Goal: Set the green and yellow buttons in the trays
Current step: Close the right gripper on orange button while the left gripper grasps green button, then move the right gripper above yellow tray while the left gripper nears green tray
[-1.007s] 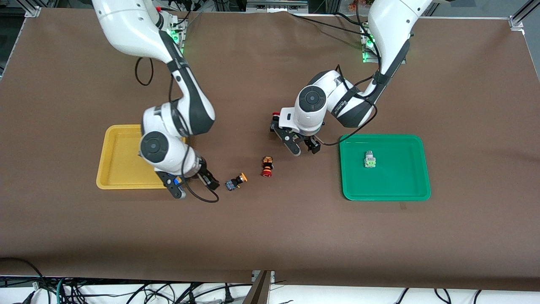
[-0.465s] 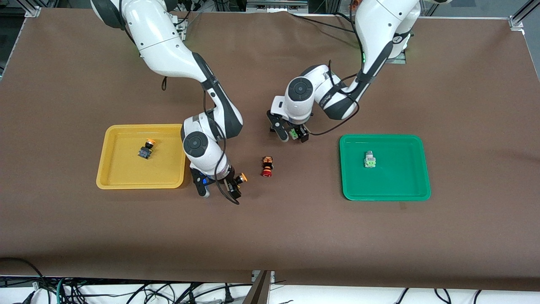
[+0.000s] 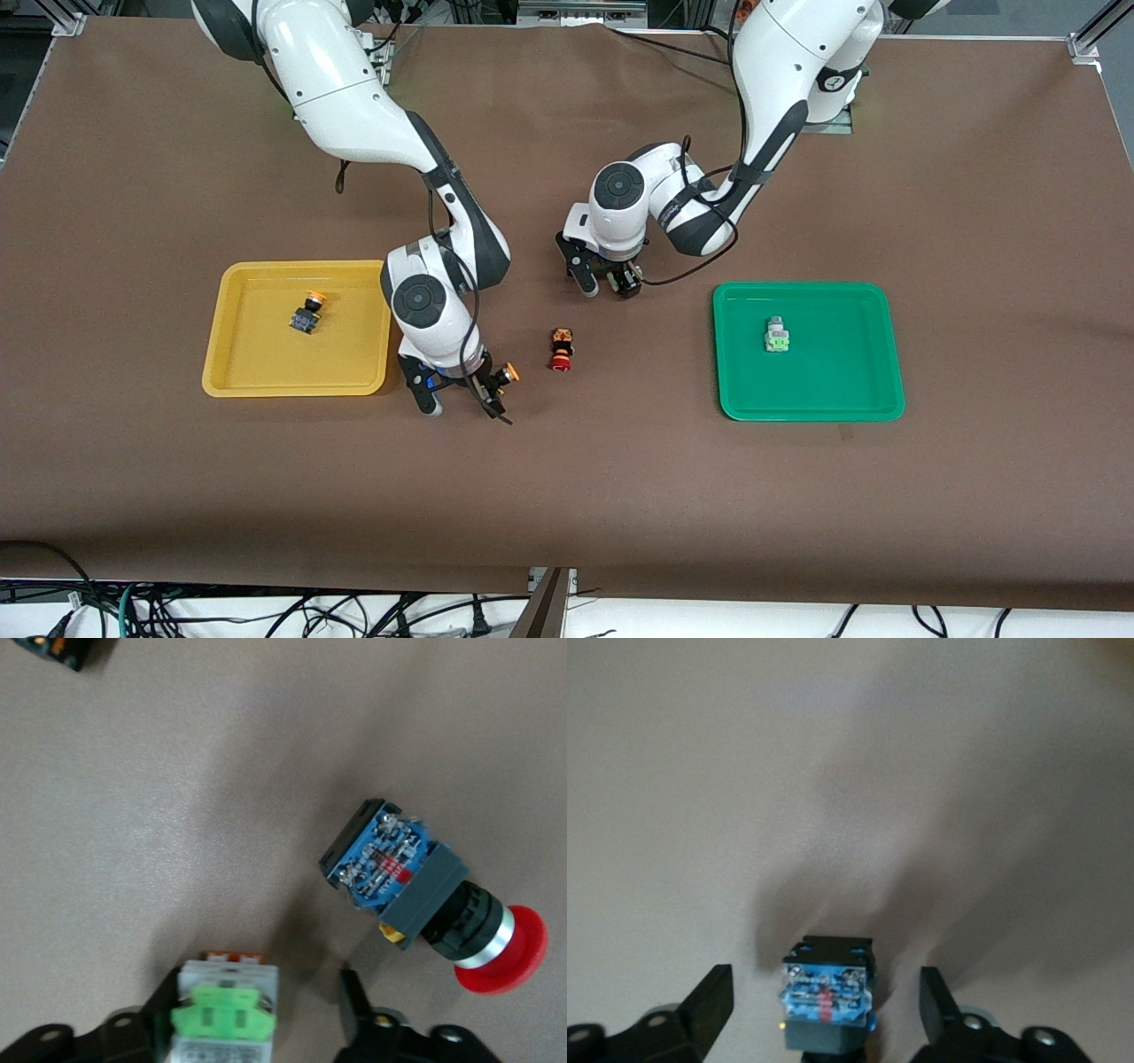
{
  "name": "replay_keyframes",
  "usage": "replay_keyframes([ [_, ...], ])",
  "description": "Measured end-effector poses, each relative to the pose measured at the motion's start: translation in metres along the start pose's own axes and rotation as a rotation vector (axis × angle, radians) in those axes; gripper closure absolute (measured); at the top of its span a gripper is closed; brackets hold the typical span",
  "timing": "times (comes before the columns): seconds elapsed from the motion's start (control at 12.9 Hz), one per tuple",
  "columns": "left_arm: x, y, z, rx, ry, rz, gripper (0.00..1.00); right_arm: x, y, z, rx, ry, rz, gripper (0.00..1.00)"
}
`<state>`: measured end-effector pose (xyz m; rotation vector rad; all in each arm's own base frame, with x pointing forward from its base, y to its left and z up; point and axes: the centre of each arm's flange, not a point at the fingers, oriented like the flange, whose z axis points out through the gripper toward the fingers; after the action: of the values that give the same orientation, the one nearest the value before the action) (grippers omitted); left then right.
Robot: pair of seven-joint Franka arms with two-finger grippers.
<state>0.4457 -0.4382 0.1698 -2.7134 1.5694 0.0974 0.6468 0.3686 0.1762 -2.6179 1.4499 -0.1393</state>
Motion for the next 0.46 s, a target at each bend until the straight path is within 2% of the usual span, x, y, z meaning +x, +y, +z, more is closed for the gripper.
replay_keyframes([
  [0.15,0.002,0.0,-0.006,0.004,-0.001,-0.057,0.57,-0.001,0.0,0.0,-0.01,0.012,-0.018,0.41],
  [0.23,0.0,-0.002,-0.011,0.01,-0.031,-0.082,0.59,0.0,0.0,-0.003,-0.027,0.013,-0.019,0.52],
  [0.31,-0.004,-0.006,-0.023,0.022,-0.082,-0.103,0.59,0.004,-0.002,-0.011,-0.051,0.016,-0.026,0.59],
  [0.46,-0.018,-0.014,-0.066,0.066,-0.191,-0.163,0.59,0.022,-0.001,-0.034,-0.129,0.017,-0.065,0.59],
])
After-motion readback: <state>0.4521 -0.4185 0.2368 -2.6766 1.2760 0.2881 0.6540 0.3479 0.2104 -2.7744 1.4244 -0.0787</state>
